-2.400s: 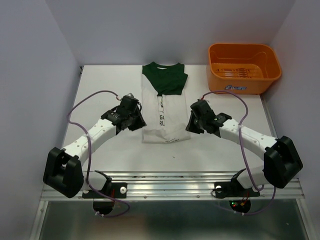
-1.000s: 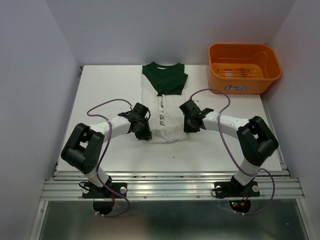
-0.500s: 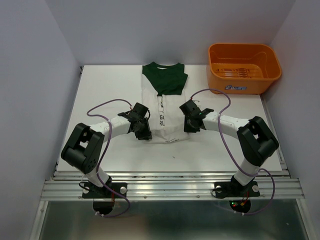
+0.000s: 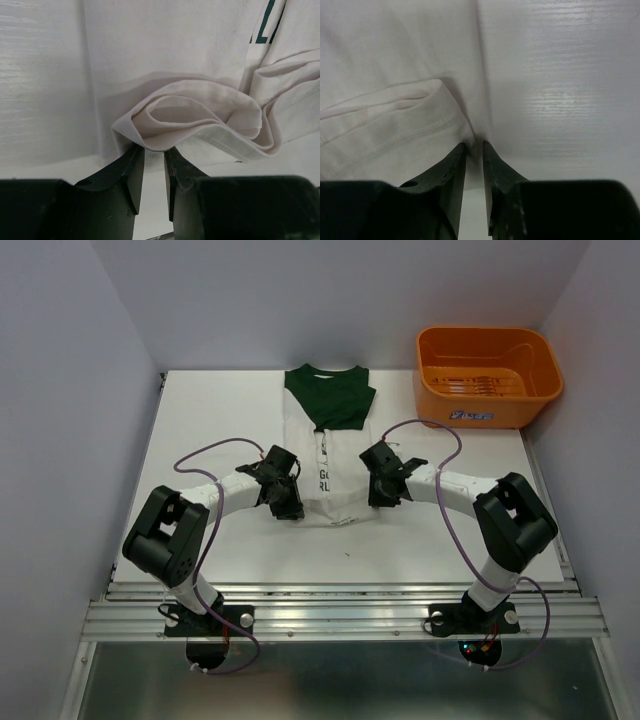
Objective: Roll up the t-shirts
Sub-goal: Roll the T-shirt to the center of the board.
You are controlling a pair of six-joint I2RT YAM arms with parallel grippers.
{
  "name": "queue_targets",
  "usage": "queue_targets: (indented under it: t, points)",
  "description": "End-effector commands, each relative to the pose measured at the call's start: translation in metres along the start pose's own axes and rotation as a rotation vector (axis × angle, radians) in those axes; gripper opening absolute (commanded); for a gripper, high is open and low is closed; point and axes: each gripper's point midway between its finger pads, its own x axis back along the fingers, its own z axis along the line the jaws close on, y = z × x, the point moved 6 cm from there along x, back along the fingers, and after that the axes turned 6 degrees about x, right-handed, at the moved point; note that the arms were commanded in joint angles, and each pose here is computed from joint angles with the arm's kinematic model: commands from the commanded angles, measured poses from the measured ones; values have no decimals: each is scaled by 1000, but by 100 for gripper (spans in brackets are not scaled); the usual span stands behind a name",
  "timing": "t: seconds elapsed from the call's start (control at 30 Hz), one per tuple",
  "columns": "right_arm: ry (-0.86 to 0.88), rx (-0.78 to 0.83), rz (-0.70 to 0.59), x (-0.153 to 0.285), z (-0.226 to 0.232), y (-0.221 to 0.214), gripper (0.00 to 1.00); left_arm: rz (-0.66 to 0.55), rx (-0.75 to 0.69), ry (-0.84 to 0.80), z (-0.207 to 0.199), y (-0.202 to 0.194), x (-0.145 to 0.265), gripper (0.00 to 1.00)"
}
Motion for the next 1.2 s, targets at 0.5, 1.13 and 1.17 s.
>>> queue_targets:
  t: [0.5, 1.13, 1.17]
  points:
    - [39, -32, -50, 10, 3, 2, 1, 15, -5, 46, 11, -4, -6, 33]
    - [31, -111, -88, 28, -13, -10, 1, 16, -4, 67, 17, -4, -6, 33]
    - [26, -111, -87, 27, -13, -11, 1, 16, -6, 67, 17, -4, -5, 33]
